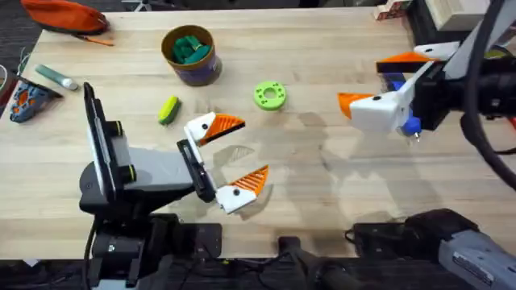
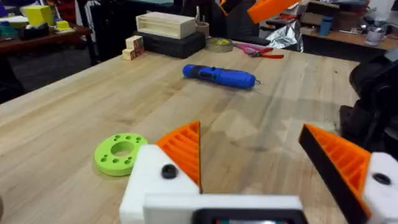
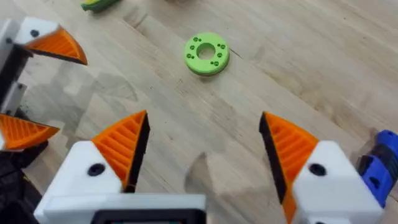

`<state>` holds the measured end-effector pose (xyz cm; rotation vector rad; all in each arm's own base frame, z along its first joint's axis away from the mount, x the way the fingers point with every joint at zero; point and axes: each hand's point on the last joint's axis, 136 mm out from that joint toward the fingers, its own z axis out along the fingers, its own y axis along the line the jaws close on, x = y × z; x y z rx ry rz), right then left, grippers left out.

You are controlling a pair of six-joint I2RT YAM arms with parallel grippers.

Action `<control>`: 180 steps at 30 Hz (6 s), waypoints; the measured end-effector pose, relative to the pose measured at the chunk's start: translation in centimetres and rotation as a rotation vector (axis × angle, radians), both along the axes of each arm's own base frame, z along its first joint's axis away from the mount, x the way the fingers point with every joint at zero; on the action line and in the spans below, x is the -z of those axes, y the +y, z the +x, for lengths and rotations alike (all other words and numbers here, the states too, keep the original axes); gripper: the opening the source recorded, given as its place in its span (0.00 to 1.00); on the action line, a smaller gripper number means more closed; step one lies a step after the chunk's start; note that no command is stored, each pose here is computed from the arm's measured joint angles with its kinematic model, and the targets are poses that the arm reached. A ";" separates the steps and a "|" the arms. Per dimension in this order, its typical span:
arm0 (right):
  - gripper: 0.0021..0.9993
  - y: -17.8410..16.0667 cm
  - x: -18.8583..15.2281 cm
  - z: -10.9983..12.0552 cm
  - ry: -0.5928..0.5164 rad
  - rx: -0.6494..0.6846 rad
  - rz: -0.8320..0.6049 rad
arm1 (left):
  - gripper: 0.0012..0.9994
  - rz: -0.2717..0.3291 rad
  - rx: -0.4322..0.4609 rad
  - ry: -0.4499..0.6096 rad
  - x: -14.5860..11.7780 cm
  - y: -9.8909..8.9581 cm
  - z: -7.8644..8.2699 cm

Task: Pick up the gripper from the table and insert it into the empty holder that is missing its gripper. Then pick up a screw, insert it into the mounting hole, and use the screwdriver to tighten it. Finally, clean up the table by picking up the vegetable and placing it into the bucket.

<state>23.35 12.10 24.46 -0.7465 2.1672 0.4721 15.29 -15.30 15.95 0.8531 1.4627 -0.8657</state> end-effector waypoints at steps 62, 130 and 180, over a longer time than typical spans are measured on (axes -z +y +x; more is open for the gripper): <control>0.99 -2.1 1.0 0.5 0.068 0.164 -0.036 | 0.01 0.005 0.001 -0.010 0.0 0.0 0.0; 0.99 -20.7 16.7 13.6 0.648 0.522 -0.458 | 0.01 0.005 0.001 -0.010 0.0 0.0 0.0; 0.94 -20.4 21.0 13.5 0.747 0.494 -0.460 | 0.01 0.005 0.001 -0.010 0.0 0.0 0.0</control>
